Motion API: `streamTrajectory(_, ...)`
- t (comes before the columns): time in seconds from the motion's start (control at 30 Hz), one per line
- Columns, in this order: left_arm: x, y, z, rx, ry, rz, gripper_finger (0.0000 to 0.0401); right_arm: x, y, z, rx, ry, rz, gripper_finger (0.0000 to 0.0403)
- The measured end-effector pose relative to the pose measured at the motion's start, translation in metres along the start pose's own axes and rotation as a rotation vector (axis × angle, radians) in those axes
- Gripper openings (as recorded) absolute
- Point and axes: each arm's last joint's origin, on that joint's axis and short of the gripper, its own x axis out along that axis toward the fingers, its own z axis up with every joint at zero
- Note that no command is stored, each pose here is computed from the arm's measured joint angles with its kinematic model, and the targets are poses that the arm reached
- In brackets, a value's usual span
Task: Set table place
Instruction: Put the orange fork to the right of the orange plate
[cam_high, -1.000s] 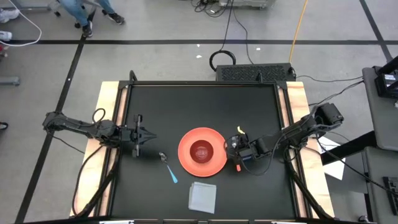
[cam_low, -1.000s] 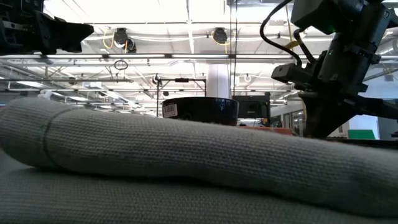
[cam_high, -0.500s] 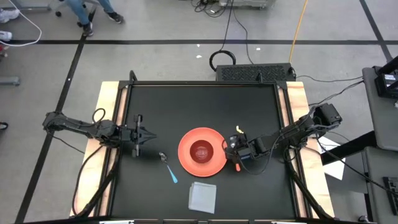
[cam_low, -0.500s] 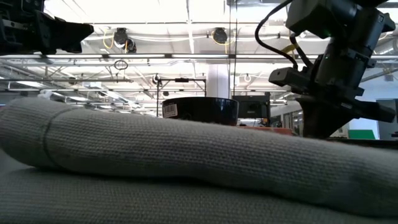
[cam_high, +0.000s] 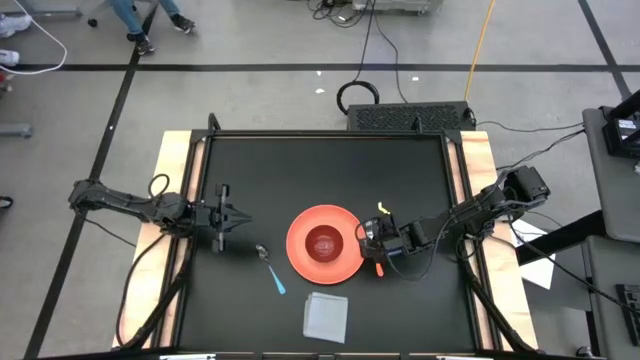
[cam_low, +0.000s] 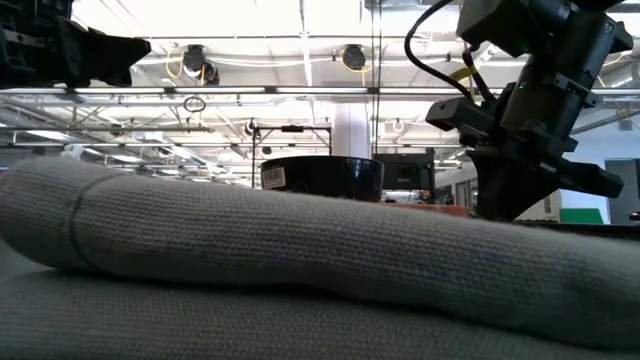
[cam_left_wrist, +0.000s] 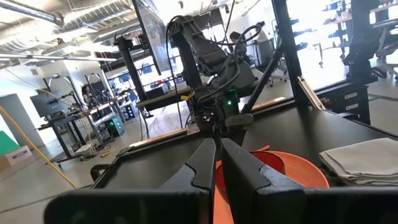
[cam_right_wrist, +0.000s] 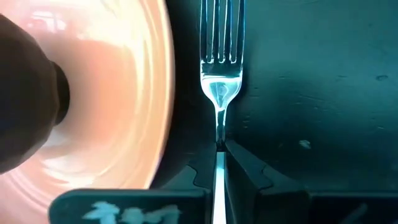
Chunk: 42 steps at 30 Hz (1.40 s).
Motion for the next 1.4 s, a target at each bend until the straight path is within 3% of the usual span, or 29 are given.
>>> streamTrajectory(0.53,0.0,0.0,0.0,-0.002,0.001,0.001,0.0033,0.011,-0.005,-0.005,0.057,0.041,-0.087,0.0018)
streamTrajectory(0.8,0.0,0.0,0.0,-0.005,0.001,0.002,0.0033,0.016,-0.006,-0.006,0.027,0.065,-0.095,0.0021)
streamTrajectory(1.4,0.0,0.0,-0.001,-0.004,0.012,-0.002,0.0033,0.009,-0.004,-0.01,0.004,0.05,-0.055,0.0109)
